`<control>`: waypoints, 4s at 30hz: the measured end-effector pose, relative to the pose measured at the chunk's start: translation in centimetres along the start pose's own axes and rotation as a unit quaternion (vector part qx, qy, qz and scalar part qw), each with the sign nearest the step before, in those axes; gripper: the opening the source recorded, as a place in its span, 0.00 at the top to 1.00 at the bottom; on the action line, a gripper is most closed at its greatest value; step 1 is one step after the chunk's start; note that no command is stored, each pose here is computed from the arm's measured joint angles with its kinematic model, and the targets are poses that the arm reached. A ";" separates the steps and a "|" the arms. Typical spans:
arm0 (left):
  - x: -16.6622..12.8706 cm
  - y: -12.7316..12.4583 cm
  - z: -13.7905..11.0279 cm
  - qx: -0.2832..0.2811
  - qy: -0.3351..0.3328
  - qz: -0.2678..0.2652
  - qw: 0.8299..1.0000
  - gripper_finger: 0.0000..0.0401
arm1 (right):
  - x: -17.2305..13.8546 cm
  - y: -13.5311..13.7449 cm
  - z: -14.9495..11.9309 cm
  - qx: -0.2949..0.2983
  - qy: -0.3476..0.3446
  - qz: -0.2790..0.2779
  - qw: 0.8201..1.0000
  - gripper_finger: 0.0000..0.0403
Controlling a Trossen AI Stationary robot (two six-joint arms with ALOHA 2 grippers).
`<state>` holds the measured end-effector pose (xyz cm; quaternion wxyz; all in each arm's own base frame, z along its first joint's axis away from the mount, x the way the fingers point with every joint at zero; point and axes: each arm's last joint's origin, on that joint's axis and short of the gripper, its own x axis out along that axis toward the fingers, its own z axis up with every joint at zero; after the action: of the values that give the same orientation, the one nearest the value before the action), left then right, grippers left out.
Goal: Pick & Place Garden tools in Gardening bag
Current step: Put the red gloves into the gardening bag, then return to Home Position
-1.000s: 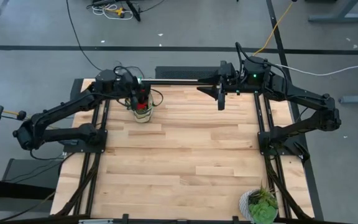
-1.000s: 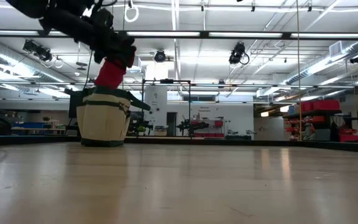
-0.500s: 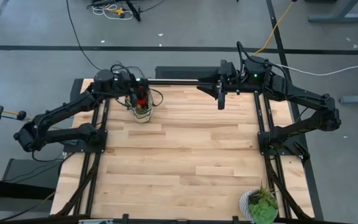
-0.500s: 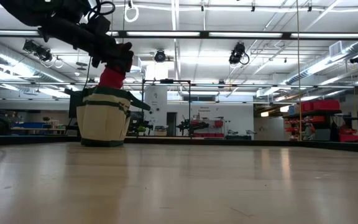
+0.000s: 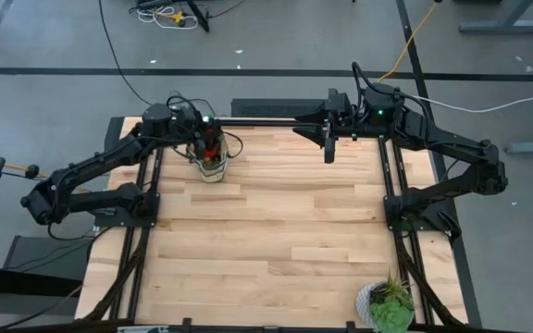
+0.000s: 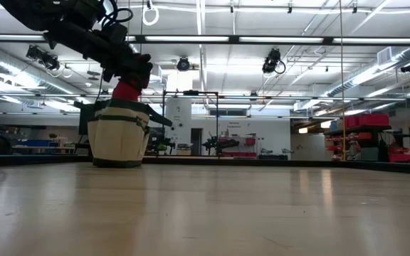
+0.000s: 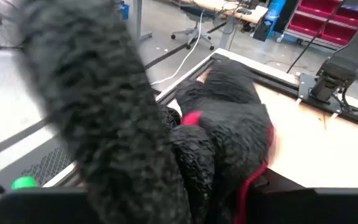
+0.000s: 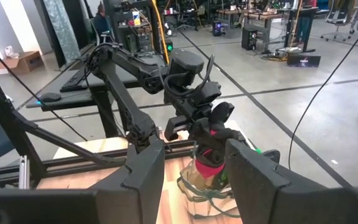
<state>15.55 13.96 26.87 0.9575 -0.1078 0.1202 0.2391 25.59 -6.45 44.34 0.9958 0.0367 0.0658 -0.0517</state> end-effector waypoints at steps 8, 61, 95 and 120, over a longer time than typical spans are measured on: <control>0.0 0.1 -0.2 -0.031 0.006 0.024 0.999 0.51 | 0.0 0.0 0.0 0.000 0.000 0.000 1.000 0.58; -1.0 -2.0 4.7 0.010 -0.030 -0.022 0.999 0.60 | -0.3 0.0 -5.2 -0.017 -0.004 0.007 1.000 0.93; -0.9 -2.2 4.8 -0.006 -0.033 -0.027 0.999 0.68 | -5.6 0.3 -12.4 -0.013 -0.102 -0.019 0.995 1.00; -0.9 -2.2 4.8 -0.005 -0.032 -0.027 0.999 0.68 | -5.2 3.9 -13.8 -0.072 -0.080 0.099 0.989 1.00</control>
<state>16.66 12.93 32.00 0.9664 -0.1084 0.0849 0.2173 19.11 -0.93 31.71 0.9981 -0.0333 -0.0142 0.0490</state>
